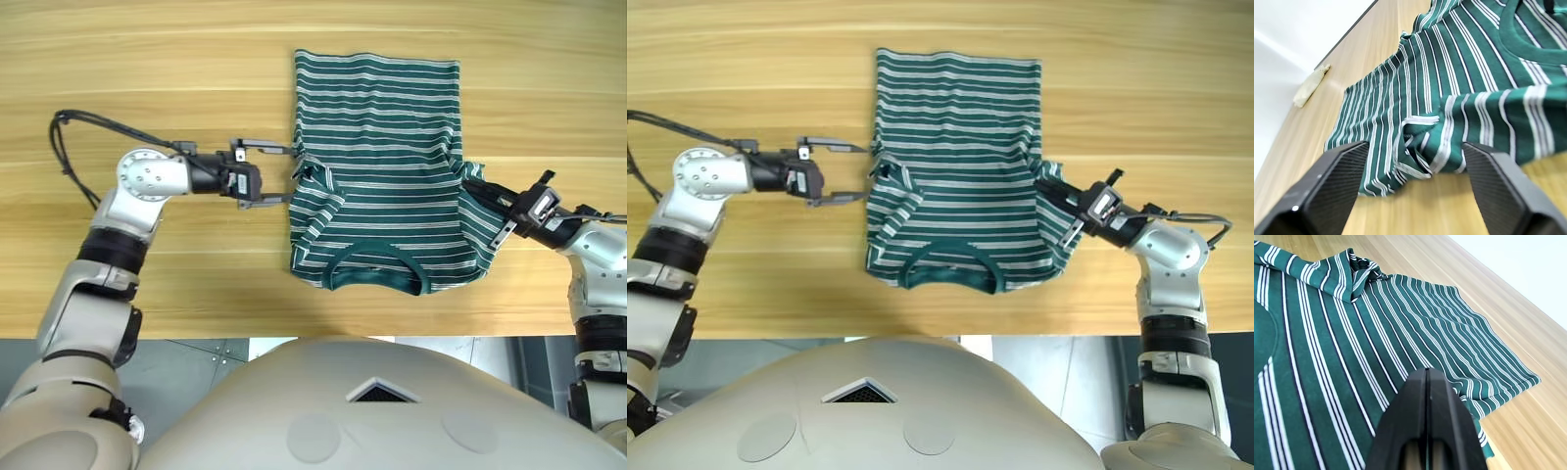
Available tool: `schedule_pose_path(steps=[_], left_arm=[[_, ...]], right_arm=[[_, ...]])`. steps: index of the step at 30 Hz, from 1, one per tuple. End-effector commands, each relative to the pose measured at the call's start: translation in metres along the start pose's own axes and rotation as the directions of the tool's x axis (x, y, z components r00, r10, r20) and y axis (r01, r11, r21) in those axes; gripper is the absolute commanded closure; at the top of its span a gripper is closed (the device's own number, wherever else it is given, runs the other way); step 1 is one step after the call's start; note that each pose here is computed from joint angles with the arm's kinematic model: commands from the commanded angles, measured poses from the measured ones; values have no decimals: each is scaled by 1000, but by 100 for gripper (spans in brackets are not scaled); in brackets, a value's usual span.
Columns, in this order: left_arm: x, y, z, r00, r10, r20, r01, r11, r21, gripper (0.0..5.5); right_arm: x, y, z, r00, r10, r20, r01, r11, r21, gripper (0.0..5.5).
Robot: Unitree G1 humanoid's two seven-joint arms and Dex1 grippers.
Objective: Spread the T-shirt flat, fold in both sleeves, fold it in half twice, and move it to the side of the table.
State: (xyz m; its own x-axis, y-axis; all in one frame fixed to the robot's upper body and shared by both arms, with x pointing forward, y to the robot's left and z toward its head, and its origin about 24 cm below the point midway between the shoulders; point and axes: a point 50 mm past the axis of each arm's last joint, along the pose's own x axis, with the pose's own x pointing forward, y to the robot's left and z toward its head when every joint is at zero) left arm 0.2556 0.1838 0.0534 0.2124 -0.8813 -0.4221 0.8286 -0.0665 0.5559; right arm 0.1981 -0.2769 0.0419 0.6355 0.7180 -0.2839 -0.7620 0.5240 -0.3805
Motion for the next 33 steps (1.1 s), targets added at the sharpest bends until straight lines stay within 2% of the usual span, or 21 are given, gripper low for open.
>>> schedule_pose_path(steps=[1,6,10,19,29,33], left_arm=[[-5,-15,2,999,-32,8,33,999,-39,128],[-1,-21,16,992,-30,124,43,994,-104,57],[2,-18,14,992,-18,123,34,991,-127,11],[6,-20,1,998,-6,56,13,990,-139,11],[10,-27,0,997,-29,74,40,987,-158,11],[13,-29,-5,999,-43,31,48,985,-163,11]], right_arm=[[0,-2,4,1000,6,5,-6,1000,-10,550],[-1,-3,4,1000,5,4,-5,1000,-11,550],[-1,-2,4,1000,5,5,-5,1000,-9,550],[0,-1,5,1000,7,8,-7,1000,-8,550],[-2,1,5,1000,9,7,-9,1000,-6,550],[-2,1,5,1000,10,7,-10,1000,-8,550]])
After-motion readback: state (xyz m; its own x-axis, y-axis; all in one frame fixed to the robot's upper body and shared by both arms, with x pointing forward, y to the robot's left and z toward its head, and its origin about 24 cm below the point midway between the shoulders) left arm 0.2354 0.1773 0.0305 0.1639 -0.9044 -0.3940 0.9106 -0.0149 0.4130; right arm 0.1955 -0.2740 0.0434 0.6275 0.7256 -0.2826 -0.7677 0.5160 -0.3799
